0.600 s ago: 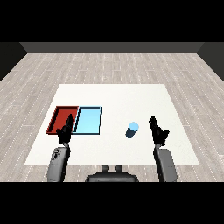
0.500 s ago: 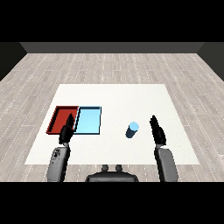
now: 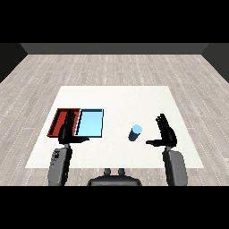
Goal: Pick the blue can and put it in the blue box
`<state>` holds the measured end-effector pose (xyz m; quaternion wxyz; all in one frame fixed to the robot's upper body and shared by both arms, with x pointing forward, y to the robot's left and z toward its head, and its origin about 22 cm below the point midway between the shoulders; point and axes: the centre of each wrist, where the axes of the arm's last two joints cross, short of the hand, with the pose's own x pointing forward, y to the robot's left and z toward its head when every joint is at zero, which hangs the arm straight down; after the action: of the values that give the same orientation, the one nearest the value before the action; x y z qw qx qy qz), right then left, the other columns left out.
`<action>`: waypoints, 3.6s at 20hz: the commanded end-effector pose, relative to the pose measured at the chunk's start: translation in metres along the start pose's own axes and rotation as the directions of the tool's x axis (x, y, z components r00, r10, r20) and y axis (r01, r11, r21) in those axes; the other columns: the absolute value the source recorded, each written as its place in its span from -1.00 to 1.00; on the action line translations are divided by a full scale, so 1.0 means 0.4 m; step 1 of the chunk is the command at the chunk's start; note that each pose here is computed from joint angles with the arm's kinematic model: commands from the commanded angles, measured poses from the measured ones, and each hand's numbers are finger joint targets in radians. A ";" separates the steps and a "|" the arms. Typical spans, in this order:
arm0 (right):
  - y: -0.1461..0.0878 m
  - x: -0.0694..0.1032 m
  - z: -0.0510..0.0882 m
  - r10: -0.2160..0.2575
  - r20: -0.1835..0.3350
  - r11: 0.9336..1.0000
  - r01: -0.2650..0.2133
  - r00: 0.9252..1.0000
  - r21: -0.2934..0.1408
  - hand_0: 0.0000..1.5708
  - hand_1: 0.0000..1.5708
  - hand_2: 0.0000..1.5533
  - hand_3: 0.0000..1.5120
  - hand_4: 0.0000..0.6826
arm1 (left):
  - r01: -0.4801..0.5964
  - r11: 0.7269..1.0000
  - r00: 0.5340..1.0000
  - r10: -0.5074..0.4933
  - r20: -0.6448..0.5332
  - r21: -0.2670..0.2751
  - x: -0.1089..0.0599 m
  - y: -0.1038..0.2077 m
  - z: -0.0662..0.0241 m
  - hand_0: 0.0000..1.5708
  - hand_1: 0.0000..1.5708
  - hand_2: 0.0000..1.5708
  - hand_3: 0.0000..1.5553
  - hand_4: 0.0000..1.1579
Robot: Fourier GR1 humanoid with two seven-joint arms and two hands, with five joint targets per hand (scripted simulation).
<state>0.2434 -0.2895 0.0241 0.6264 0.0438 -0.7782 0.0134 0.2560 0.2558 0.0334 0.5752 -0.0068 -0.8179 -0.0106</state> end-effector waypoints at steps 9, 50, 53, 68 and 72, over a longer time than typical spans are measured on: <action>-0.024 -0.026 -0.048 -0.081 0.064 0.996 0.078 0.995 0.043 -1.00 -1.00 -1.00 -1.00 -1.00 | -0.041 0.999 0.992 0.042 0.117 -0.015 -0.018 0.010 0.046 -1.00 -1.00 -1.00 -1.00 -1.00; 0.129 -0.209 -0.041 -0.290 -0.087 0.957 0.290 0.953 -0.014 -1.00 -1.00 -1.00 -1.00 -1.00 | -0.064 0.998 0.990 0.063 0.130 0.006 0.036 0.015 0.021 -1.00 -1.00 -1.00 -1.00 -1.00; 0.189 -0.211 -0.092 -0.284 -0.096 0.958 0.287 0.954 0.011 -1.00 -1.00 -1.00 -1.00 -1.00 | -0.083 0.997 0.989 0.083 0.118 -0.008 -0.016 0.014 0.077 -1.00 -1.00 -1.00 -1.00 -1.00; 0.256 -0.244 -0.065 -0.304 -0.132 0.951 0.308 0.943 0.014 -1.00 -1.00 -1.00 -1.00 -1.00 | -0.069 0.998 0.988 0.069 0.137 -0.002 0.032 0.025 0.090 -1.00 -1.00 -1.00 -1.00 -1.00; 0.236 -0.250 -0.128 -0.267 -0.179 0.960 0.278 0.947 0.039 -1.00 -1.00 -1.00 -1.00 -1.00 | -0.078 0.997 0.990 0.075 0.123 0.019 -0.063 0.022 0.054 -1.00 -1.00 -1.00 -1.00 -1.00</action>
<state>0.2960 -0.1959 -0.0583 0.6766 0.1715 -0.7137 -0.0588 0.2431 0.2680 0.0262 0.5205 -0.0330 -0.8530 0.0174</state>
